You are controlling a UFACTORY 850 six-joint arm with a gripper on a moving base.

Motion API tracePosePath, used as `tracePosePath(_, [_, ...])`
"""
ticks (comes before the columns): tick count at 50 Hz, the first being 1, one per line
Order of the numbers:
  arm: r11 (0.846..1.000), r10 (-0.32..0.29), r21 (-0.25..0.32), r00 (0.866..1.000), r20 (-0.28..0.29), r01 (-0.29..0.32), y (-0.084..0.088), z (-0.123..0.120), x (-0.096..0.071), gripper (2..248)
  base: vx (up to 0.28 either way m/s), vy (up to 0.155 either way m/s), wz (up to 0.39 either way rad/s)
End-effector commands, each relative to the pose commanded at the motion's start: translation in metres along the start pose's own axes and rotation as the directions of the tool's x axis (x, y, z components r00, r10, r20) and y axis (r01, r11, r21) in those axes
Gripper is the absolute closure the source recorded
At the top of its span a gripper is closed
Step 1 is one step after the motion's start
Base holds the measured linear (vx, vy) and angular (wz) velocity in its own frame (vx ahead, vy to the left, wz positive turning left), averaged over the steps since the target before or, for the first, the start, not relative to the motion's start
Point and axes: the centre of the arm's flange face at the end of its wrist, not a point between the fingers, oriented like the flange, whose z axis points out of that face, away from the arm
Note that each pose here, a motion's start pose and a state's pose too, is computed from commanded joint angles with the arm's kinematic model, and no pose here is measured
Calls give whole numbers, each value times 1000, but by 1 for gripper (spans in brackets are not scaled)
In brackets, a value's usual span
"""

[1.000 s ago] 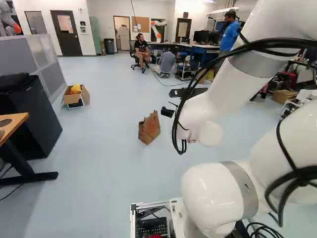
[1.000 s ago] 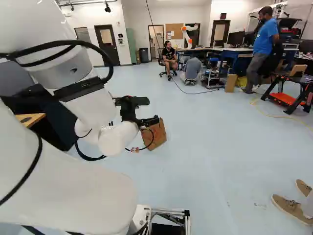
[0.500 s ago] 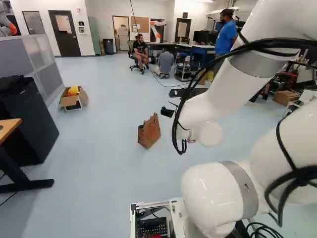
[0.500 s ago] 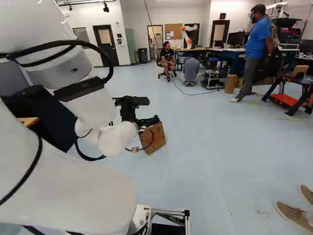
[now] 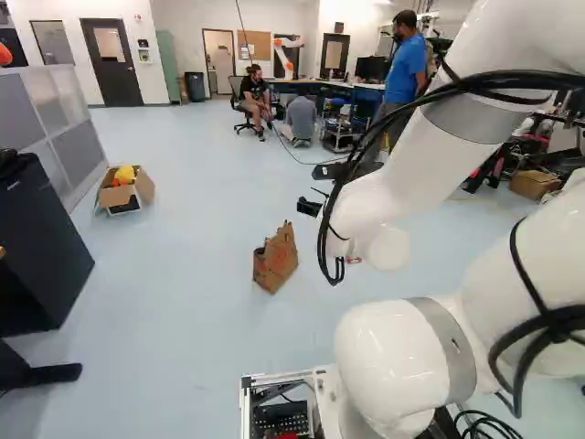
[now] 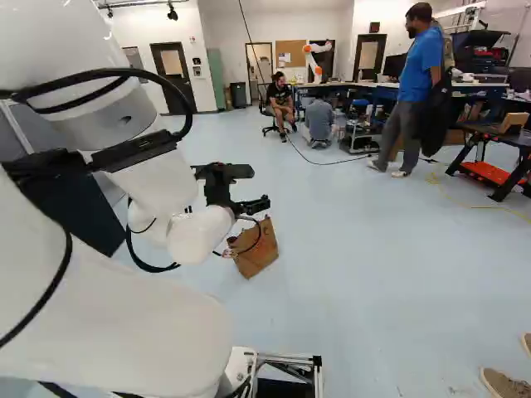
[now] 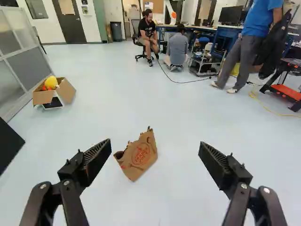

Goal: Pick up the grocery bag from the ground

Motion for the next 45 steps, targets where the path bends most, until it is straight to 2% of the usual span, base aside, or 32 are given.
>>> tracePosePath(36, [1000,0,0,1000,0,0,0,0,0,3,284,79,-38])
tracePosePath(45, [1000,0,0,1000,0,0,0,0,0,3,243,155,-78])
